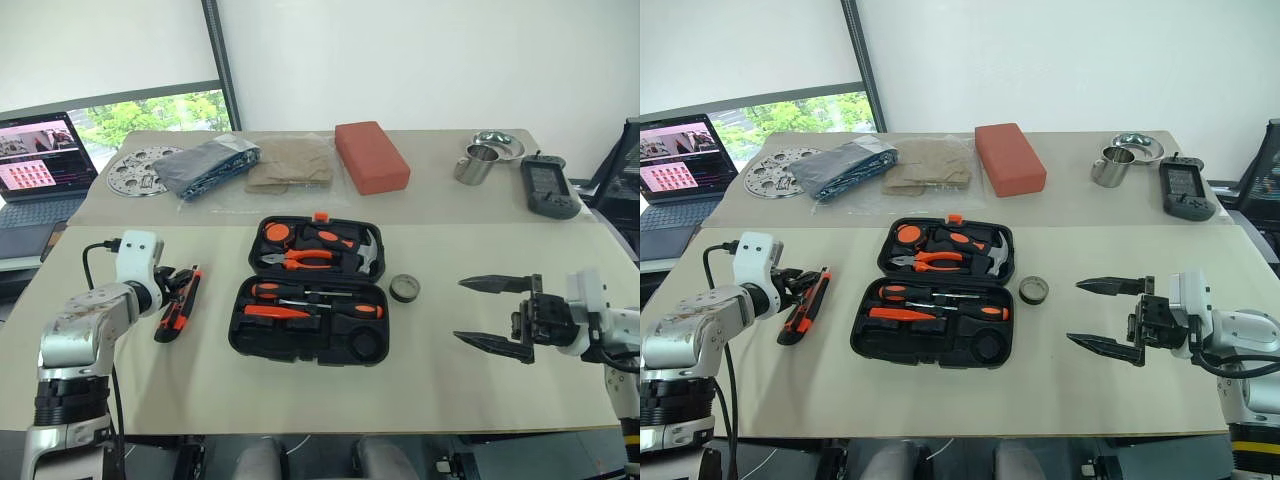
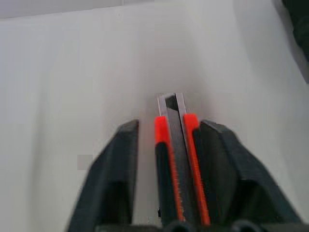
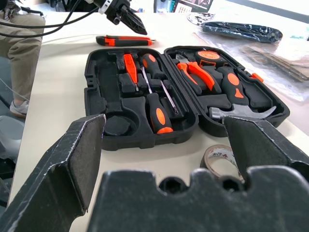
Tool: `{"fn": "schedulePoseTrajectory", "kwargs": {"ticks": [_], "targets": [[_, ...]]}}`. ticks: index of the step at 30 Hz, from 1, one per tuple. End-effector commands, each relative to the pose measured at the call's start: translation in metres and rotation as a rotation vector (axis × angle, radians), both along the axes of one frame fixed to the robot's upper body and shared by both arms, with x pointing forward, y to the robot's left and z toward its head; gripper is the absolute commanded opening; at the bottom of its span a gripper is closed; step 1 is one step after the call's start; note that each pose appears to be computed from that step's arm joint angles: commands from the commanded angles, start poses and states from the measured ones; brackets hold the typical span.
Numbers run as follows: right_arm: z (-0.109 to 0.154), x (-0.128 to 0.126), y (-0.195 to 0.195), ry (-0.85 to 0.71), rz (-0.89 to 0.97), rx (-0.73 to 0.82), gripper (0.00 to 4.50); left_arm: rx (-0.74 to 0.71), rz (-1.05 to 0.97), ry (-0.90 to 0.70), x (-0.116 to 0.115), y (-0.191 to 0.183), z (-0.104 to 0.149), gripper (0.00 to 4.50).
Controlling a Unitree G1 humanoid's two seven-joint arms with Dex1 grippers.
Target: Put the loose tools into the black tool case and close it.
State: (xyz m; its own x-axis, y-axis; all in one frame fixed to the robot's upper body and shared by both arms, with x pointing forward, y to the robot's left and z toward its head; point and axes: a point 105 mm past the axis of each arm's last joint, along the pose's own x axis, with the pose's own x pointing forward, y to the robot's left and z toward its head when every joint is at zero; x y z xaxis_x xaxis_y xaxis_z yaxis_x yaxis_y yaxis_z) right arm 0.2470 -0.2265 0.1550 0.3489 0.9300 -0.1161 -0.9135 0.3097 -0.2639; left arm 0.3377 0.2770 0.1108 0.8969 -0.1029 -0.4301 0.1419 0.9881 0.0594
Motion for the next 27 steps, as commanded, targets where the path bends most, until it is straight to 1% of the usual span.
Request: {"fn": "schedulePoseTrajectory", "kwargs": {"ticks": [1, 3, 5, 7, 9, 12, 16, 20, 24, 25, 26, 27], "targets": [[0.009, 0.001, 0.000, -0.054, 0.000, -0.001, 4.50, -0.004, 0.027, -0.100, 0.001, 0.005, 0.021, 2.82], [0.008, 0.001, 0.000, -0.053, 0.000, 0.001, 4.50, -0.025, 0.047, -0.097, 0.000, 0.005, 0.020, 2.82], [0.006, 0.000, 0.000, -0.050, 0.001, 0.001, 4.50, -0.034, 0.037, -0.071, -0.002, -0.001, 0.014, 2.82], [0.006, 0.000, 0.001, -0.050, 0.002, 0.003, 4.50, -0.033, 0.026, -0.021, -0.006, -0.007, 0.003, 2.82], [0.006, 0.000, 0.001, -0.051, 0.003, 0.004, 4.50, -0.017, 0.057, 0.042, -0.012, -0.003, -0.010, 2.82], [0.006, 0.001, 0.001, -0.052, 0.004, 0.004, 4.50, -0.016, 0.104, 0.094, -0.017, 0.005, -0.020, 2.82], [0.007, 0.002, 0.002, -0.058, 0.007, 0.004, 4.50, -0.047, 0.085, 0.172, -0.025, -0.004, -0.037, 2.82], [0.008, 0.003, 0.002, -0.064, 0.009, 0.004, 4.50, -0.050, 0.082, 0.210, -0.028, -0.004, -0.047, 2.82], [0.008, 0.003, 0.001, -0.068, 0.003, 0.000, 4.50, -0.053, 0.082, 0.221, -0.027, -0.003, -0.051, 2.82], [0.008, 0.002, 0.000, -0.070, -0.001, -0.001, 4.50, -0.051, 0.085, 0.222, -0.027, -0.002, -0.052, 2.41], [0.009, 0.002, -0.001, -0.070, -0.003, -0.001, 4.50, -0.050, 0.085, 0.219, -0.027, -0.001, -0.052, 2.18], [0.009, 0.001, -0.001, -0.070, -0.005, 0.000, 4.50, -0.050, 0.085, 0.217, -0.026, -0.001, -0.052, 1.82]]}}
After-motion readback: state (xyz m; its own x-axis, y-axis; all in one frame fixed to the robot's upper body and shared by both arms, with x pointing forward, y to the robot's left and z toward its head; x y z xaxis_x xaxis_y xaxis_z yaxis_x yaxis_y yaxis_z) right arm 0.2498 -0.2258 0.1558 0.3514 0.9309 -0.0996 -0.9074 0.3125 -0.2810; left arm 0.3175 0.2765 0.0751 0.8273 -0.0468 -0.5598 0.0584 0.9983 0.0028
